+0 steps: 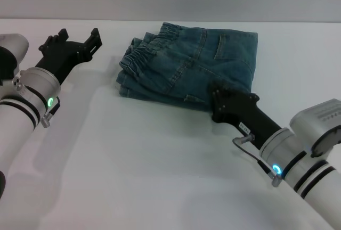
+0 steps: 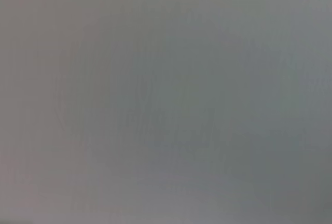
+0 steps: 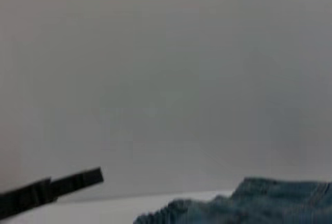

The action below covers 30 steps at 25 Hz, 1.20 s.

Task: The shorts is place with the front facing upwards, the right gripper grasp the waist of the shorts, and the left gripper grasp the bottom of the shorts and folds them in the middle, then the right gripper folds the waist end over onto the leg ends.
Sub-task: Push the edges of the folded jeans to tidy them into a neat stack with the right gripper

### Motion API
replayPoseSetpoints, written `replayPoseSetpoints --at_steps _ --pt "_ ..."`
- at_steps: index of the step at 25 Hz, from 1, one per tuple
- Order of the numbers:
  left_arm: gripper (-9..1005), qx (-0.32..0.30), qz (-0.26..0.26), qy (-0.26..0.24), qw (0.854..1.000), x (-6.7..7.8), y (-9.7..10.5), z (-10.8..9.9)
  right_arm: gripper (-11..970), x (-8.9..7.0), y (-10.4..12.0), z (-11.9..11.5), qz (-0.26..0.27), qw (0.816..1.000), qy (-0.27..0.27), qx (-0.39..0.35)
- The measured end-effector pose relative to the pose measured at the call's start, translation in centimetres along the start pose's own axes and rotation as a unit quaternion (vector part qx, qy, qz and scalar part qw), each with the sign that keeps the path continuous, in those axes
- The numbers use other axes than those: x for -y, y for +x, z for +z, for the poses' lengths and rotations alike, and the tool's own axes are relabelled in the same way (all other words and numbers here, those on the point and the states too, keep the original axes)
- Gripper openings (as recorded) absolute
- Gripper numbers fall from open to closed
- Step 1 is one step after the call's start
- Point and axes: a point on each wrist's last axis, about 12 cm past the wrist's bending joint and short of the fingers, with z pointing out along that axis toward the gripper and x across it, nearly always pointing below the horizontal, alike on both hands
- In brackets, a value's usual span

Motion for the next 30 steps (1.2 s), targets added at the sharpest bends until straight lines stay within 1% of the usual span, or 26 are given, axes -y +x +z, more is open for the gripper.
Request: replayPoseSetpoints --at_steps 8,11,19,22,30 --pt "802 0.000 -0.005 0.000 1.000 0.0 0.0 0.1 25 -1.2 1.3 -0.3 -0.012 0.999 -0.023 -0.041" --pt "802 -0.001 -0.005 0.001 1.000 0.1 -0.1 0.1 25 -1.2 1.7 -0.6 -0.011 0.999 -0.021 -0.048" --pt "802 -0.005 -0.003 0.006 1.000 0.3 0.2 0.0 26 0.0 1.9 -1.1 -0.016 0.999 0.001 -0.052" --pt "802 -0.008 -0.006 0.008 1.000 0.4 0.3 -0.1 25 0.2 1.9 -1.1 -0.016 0.999 0.006 -0.052" --pt "802 -0.010 -0.007 0.007 1.000 0.2 0.5 -0.3 26 1.5 1.6 -1.4 -0.012 0.998 0.034 -0.045"
